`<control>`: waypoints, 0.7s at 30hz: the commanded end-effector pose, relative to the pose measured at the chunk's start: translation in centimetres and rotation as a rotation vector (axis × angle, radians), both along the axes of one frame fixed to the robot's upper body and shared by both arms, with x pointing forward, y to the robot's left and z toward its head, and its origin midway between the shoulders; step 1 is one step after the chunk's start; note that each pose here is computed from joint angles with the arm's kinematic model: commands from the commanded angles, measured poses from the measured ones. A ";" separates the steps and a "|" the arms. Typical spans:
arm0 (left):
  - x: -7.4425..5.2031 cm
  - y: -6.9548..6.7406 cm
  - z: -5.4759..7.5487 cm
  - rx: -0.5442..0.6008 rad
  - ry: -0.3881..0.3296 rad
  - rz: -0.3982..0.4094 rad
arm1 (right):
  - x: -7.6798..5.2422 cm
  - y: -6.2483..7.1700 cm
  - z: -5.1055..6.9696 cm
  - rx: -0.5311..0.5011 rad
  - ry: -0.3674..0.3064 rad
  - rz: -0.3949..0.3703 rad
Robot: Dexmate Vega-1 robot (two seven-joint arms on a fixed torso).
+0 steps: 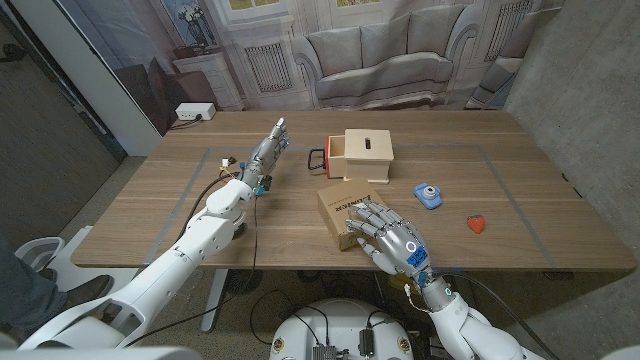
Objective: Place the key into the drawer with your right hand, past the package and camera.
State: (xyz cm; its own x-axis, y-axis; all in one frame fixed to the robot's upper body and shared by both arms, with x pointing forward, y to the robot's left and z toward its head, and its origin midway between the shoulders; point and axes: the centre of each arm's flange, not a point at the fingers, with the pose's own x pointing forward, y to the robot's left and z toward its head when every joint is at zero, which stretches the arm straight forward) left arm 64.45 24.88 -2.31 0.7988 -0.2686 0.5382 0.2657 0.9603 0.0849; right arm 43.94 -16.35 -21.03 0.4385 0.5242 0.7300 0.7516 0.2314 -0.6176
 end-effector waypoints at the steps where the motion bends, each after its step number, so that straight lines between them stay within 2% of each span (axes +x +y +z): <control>1: 0.0 0.1 -0.1 -0.005 0.001 -0.002 | 0.0 0.0 -0.1 0.004 -0.011 0.003; 9: 0.2 0.2 -0.3 -0.008 0.007 -0.001 | 0.1 0.2 0.0 -0.002 -0.016 0.011; 21: 0.5 0.4 -0.2 -0.007 0.014 0.001 | 0.7 0.1 0.0 0.000 0.011 0.009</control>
State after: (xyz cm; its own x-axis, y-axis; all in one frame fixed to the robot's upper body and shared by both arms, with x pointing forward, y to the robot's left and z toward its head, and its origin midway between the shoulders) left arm 64.68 25.18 -2.58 0.8027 -0.2650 0.5343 0.2659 0.9609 0.0771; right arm 44.19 -16.23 -20.96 0.4284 0.5297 0.7320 0.7548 0.2355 -0.6122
